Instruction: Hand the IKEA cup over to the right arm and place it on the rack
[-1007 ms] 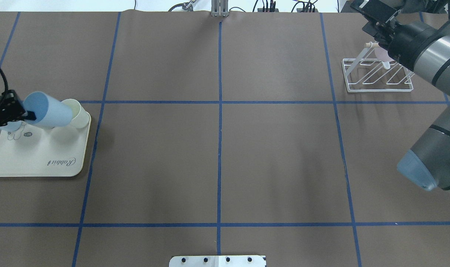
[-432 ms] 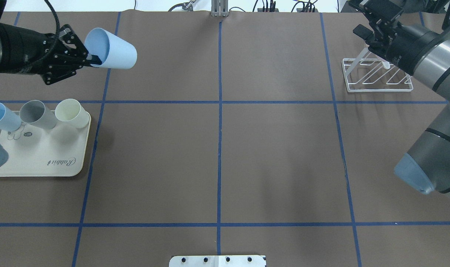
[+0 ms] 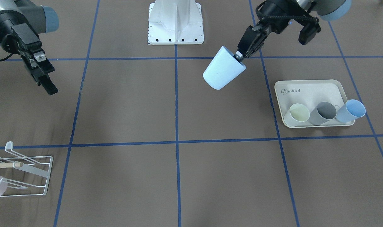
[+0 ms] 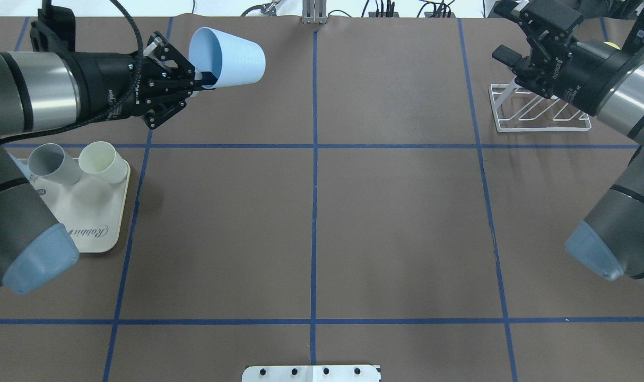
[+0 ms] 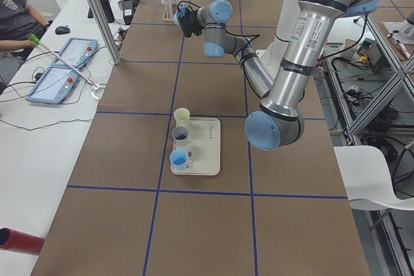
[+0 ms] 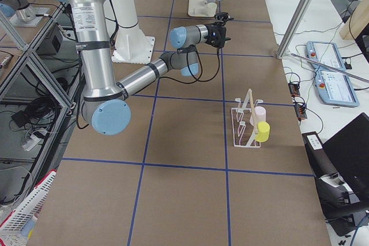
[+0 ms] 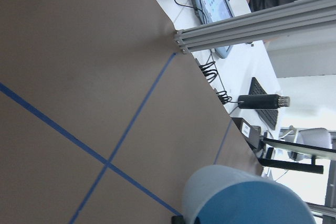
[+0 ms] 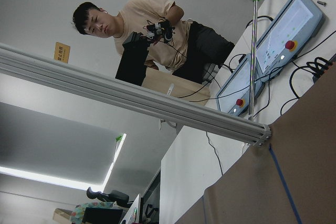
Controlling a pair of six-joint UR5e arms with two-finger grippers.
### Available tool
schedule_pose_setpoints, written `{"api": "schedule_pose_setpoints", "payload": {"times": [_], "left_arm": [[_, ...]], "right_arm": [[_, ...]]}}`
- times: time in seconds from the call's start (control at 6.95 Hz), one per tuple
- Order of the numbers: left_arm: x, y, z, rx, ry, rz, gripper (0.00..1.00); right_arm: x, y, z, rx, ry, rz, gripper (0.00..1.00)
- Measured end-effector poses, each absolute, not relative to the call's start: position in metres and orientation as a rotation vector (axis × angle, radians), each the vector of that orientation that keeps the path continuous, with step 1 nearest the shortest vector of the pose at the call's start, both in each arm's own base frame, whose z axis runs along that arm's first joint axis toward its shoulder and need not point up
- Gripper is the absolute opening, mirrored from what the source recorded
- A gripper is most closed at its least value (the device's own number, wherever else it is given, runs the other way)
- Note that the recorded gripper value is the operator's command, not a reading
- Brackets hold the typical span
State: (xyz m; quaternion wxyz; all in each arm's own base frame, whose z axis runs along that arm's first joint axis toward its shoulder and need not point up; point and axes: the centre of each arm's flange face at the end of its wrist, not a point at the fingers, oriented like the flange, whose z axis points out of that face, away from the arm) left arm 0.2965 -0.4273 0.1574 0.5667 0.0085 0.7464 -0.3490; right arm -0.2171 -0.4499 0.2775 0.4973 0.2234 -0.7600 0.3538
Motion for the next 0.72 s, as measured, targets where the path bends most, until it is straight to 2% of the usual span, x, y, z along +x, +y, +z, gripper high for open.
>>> {"api": "schedule_pose_setpoints", "payload": {"times": [0.72], "left_arm": [[0.381, -0.385, 0.154, -0.097, 2.18, -0.858, 0.0]], "right_arm": [[-0.237, -0.435, 0.241, 0.247, -2.016, 0.837, 0.99]]}}
